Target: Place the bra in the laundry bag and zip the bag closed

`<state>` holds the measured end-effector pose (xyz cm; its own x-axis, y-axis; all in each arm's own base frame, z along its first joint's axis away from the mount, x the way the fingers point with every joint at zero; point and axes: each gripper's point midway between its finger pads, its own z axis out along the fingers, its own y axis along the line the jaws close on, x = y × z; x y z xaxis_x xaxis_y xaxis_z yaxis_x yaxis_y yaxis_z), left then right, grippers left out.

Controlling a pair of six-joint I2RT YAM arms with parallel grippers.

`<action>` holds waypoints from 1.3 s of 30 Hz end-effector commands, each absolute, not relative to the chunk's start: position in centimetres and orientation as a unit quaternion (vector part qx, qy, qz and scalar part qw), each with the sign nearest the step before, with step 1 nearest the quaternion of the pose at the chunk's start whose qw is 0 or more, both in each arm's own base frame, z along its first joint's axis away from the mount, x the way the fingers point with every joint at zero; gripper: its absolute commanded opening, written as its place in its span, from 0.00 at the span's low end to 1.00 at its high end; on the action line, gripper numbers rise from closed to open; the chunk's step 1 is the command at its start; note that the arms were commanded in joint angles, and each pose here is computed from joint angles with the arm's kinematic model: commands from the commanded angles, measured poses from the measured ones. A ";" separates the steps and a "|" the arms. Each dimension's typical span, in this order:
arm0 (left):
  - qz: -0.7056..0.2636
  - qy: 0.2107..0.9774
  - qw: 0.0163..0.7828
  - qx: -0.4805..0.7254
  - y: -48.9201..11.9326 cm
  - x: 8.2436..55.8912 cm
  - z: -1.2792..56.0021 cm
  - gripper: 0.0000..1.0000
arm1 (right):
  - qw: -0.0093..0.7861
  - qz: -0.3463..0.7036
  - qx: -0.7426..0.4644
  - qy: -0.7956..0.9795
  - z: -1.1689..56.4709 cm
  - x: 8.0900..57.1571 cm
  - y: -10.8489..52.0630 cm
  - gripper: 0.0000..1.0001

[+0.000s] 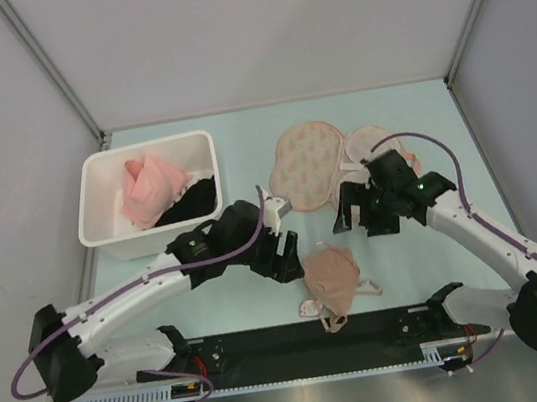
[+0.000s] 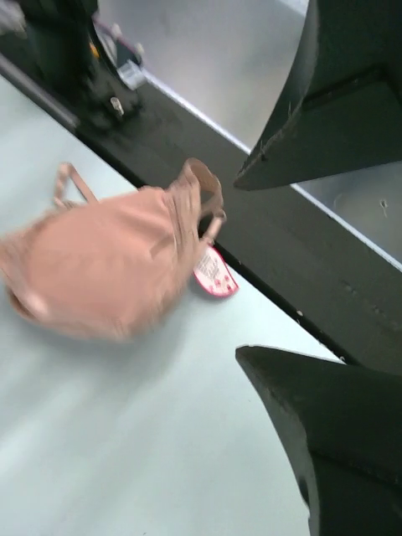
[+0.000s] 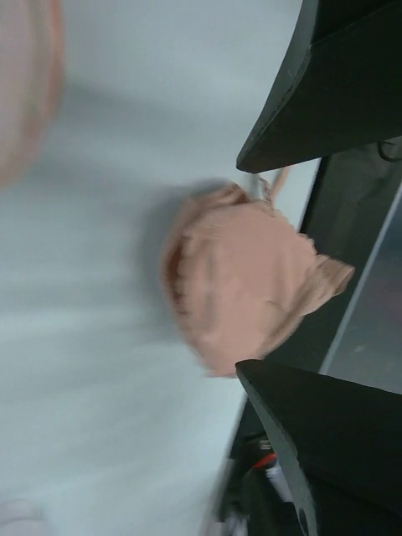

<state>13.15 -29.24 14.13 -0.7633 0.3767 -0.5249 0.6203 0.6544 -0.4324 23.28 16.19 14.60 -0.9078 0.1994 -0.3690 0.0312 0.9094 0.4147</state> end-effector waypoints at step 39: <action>-0.363 0.874 0.176 0.270 -31.4 10.3 14.3 0.70 | -0.024 0.387 0.084 0.918 6.9 10.5 22.9 0.12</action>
